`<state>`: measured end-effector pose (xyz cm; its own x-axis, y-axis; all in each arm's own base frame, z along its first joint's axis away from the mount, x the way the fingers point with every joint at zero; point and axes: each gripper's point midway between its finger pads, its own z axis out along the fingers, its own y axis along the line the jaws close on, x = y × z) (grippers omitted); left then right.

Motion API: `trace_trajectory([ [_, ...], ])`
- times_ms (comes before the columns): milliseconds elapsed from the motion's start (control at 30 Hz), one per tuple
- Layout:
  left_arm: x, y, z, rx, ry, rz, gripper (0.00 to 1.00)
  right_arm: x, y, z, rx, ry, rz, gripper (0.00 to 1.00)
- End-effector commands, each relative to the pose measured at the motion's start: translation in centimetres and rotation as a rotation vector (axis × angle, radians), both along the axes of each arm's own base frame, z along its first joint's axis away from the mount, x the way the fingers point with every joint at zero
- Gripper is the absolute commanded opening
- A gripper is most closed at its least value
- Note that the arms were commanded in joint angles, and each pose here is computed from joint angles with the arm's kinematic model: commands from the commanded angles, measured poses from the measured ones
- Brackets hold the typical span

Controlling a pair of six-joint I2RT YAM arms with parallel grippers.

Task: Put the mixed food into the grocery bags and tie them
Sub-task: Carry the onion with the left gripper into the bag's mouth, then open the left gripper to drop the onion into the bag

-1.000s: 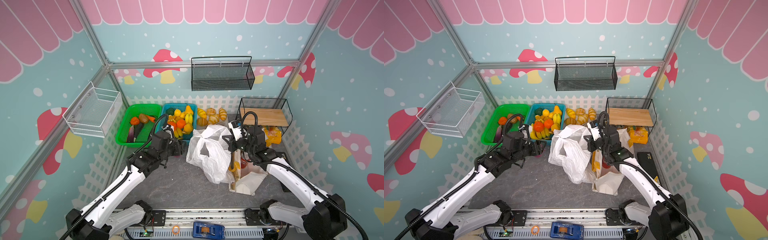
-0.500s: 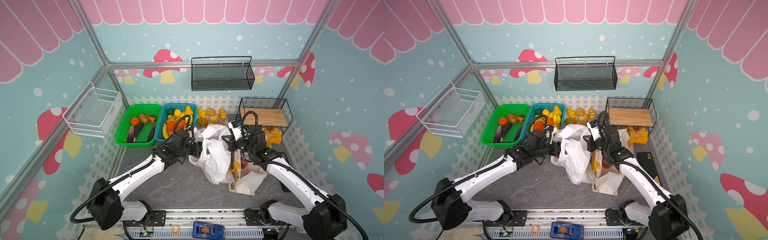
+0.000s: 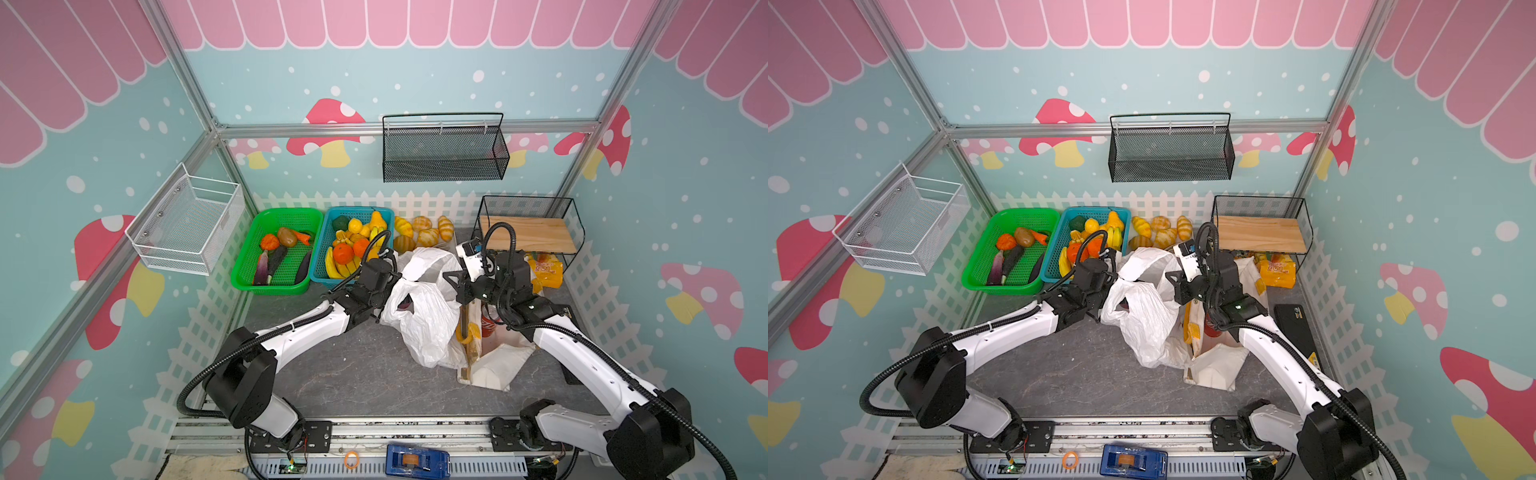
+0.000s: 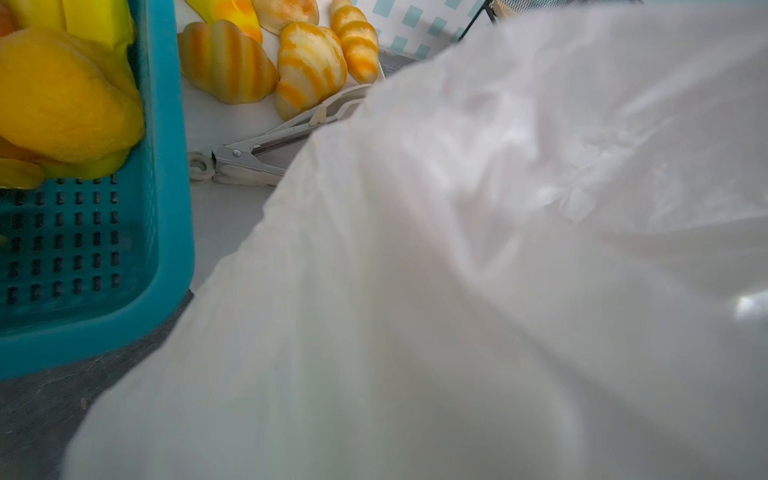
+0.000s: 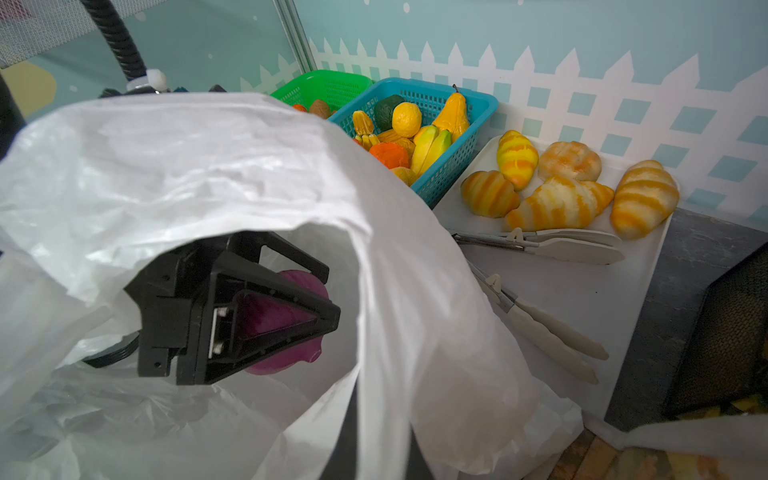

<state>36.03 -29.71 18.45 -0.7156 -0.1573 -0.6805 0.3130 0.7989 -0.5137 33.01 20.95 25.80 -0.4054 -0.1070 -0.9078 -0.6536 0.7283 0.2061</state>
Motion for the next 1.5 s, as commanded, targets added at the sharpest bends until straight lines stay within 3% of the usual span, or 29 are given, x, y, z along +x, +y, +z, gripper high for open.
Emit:
trace_trajectory([
  [0, 1.4, -0.8, 2.5, -0.063, -0.052, 0.04, 0.51, -0.4, -0.2, -0.6, -0.006, 0.003, 0.002, 0.0],
  [467, 0.8, -3.2, 4.2, -0.207, -0.029, -0.037, 0.51, -0.4, -0.3, -0.6, 0.0, 0.016, -0.006, 0.0],
  [533, 0.5, -3.3, 3.3, -0.169, -0.032, -0.042, 0.52, -0.3, -0.3, -0.5, -0.003, 0.014, -0.01, 0.0],
  [700, -0.7, -2.4, -1.5, 0.098, -0.031, -0.048, 0.55, 0.1, -0.2, 0.2, -0.013, 0.012, -0.01, 0.0],
  [833, -1.3, -0.9, -4.0, 0.236, -0.022, -0.034, 0.59, 0.2, -0.5, 0.0, -0.019, 0.011, -0.025, 0.0],
  [1100, -1.9, -0.3, -4.0, 0.237, -0.027, -0.036, 0.74, 0.2, -0.8, -1.0, -0.037, 0.025, -0.039, 0.0],
  [1467, -2.4, -0.9, -2.2, 0.183, -0.062, -0.075, 0.83, 0.1, -1.4, -1.8, -0.064, 0.022, -0.065, 0.0],
])
